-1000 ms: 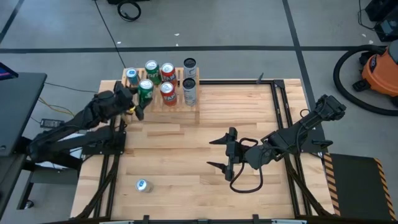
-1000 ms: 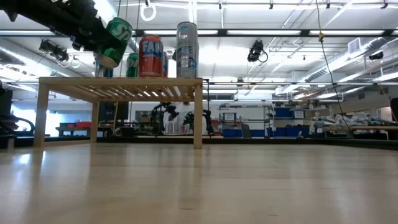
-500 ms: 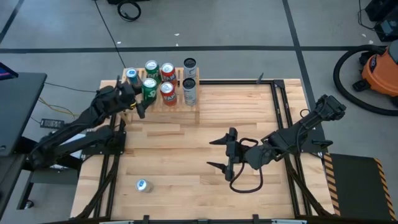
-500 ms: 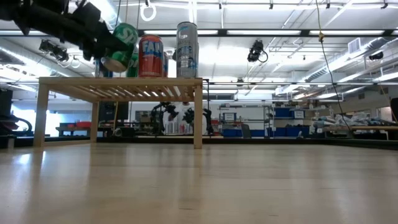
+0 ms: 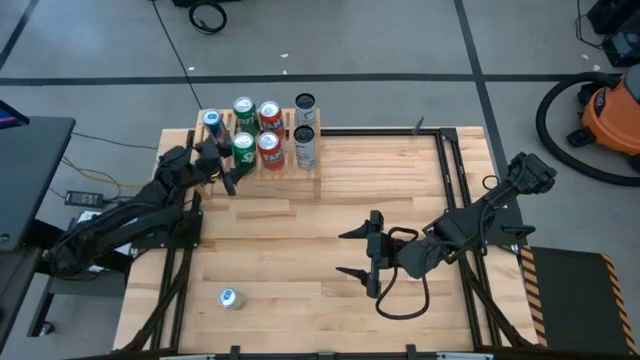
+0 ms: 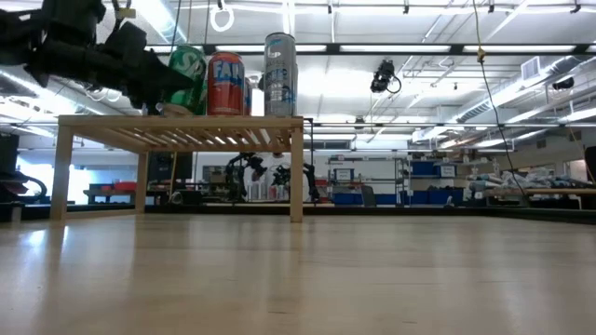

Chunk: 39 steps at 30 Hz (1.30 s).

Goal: Place canned beverage on shelf
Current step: Put the green soda can on the shelf

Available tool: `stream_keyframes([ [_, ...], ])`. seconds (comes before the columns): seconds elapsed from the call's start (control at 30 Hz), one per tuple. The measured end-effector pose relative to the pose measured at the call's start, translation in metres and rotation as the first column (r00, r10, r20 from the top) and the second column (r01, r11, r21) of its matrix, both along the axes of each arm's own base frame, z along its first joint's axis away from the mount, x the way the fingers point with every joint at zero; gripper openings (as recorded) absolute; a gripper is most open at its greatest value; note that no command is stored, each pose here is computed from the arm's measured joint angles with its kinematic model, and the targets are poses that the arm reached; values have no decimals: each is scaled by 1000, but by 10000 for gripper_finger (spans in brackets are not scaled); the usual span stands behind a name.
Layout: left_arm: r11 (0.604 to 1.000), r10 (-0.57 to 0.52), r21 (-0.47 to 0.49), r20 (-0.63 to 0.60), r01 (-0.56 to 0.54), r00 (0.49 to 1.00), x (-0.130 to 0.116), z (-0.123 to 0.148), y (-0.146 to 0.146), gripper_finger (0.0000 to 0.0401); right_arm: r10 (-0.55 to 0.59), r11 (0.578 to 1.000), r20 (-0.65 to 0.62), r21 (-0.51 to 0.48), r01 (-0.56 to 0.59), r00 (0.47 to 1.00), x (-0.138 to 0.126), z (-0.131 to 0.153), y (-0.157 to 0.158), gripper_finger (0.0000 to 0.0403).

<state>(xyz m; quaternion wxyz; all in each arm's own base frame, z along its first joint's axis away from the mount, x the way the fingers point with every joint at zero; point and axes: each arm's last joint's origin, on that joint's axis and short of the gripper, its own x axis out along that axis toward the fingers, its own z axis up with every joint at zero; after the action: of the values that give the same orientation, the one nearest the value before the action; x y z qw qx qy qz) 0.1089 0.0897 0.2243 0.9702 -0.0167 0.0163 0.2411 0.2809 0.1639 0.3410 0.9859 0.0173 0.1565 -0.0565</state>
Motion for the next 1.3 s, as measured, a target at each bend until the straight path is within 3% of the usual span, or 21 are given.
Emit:
stream_keyframes([
  [0.27, 997, -16, 77, 85, 10, 996, -7, -19, 2, 307, 0, 1000, 0, 0, 0, 1000, 0, 0, 0, 355],
  [0.6, 994, 5, 108, 101, -16, 995, -12, -19, 6, 307, 1, 1000, 0, -2, -1, 1000, 0, 0, 0, 355],
  [1.3, 997, 31, 64, 63, -35, 998, -7, -26, 14, 317, 0, 1000, 0, -2, 0, 1000, 0, 0, 0, 355],
])
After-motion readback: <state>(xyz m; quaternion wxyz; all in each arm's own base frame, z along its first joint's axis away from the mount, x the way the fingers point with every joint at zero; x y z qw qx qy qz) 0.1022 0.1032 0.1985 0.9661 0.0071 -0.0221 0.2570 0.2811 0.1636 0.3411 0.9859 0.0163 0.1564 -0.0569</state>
